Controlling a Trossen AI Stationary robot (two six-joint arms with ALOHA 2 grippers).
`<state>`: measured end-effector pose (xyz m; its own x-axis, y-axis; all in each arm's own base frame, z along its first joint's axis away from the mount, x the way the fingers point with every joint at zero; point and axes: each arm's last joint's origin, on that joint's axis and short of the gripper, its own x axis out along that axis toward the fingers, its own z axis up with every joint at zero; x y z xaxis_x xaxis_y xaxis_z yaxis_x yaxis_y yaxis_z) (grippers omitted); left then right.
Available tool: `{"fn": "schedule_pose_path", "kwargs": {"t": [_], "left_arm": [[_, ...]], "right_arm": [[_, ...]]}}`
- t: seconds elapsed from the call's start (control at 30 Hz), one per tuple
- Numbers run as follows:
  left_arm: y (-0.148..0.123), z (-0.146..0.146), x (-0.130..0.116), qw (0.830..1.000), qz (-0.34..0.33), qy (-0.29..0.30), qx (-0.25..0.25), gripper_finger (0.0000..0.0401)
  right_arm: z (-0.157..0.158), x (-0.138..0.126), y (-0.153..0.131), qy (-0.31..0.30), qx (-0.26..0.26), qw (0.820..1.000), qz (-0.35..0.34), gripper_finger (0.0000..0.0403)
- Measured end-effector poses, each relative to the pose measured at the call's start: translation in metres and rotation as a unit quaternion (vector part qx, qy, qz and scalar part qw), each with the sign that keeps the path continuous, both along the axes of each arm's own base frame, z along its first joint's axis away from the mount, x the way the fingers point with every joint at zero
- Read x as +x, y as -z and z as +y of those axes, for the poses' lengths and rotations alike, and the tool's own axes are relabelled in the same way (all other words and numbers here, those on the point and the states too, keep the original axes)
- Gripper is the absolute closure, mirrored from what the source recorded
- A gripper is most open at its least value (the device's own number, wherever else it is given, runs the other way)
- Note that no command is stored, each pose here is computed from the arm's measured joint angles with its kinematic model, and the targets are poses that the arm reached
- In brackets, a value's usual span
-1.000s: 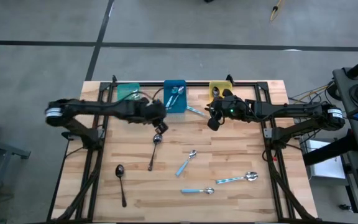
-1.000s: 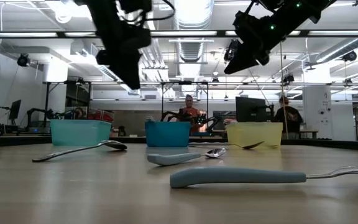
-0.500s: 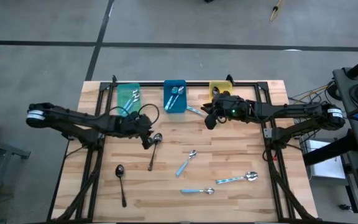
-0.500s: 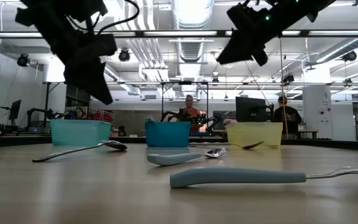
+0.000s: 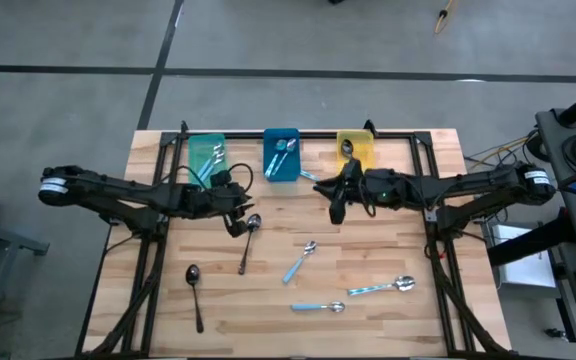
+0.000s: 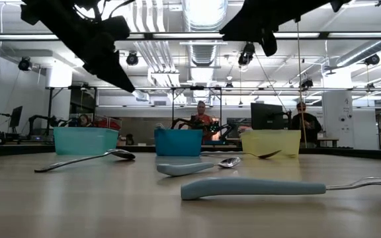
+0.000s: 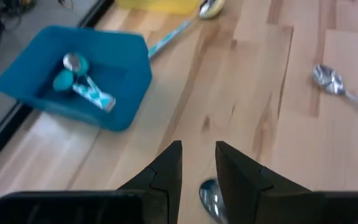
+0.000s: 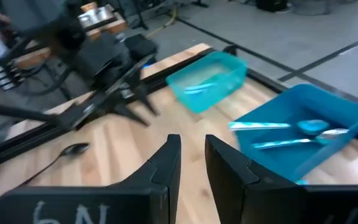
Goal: Sort silverware by color (type)
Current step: Put the black spoon into the yellow bin
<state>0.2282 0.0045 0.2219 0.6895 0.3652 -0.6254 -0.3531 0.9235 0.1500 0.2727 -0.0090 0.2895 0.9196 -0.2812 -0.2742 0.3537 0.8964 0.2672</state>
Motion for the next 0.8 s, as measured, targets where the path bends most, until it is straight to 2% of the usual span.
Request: {"fn": "schedule_pose_path", "kwargs": {"t": [0.17, 0.6, 0.8], "left_arm": [[0.002, 0.000, 0.005, 1.000, -0.007, 0.002, 0.002, 0.0323], [0.020, -0.001, 0.015, 1.000, 0.027, -0.005, -0.008, 0.0323], [0.027, -0.001, 0.009, 0.995, 0.067, -0.054, -0.052, 0.0323]], "right_arm": [[0.014, 0.008, 0.008, -0.021, 0.004, 1.000, 0.006, 0.0339], [0.042, 0.028, 0.039, -0.066, 0.079, 0.993, 0.055, 0.0339], [0.054, 0.027, 0.046, -0.083, 0.080, 0.990, 0.081, 0.0339]]}}
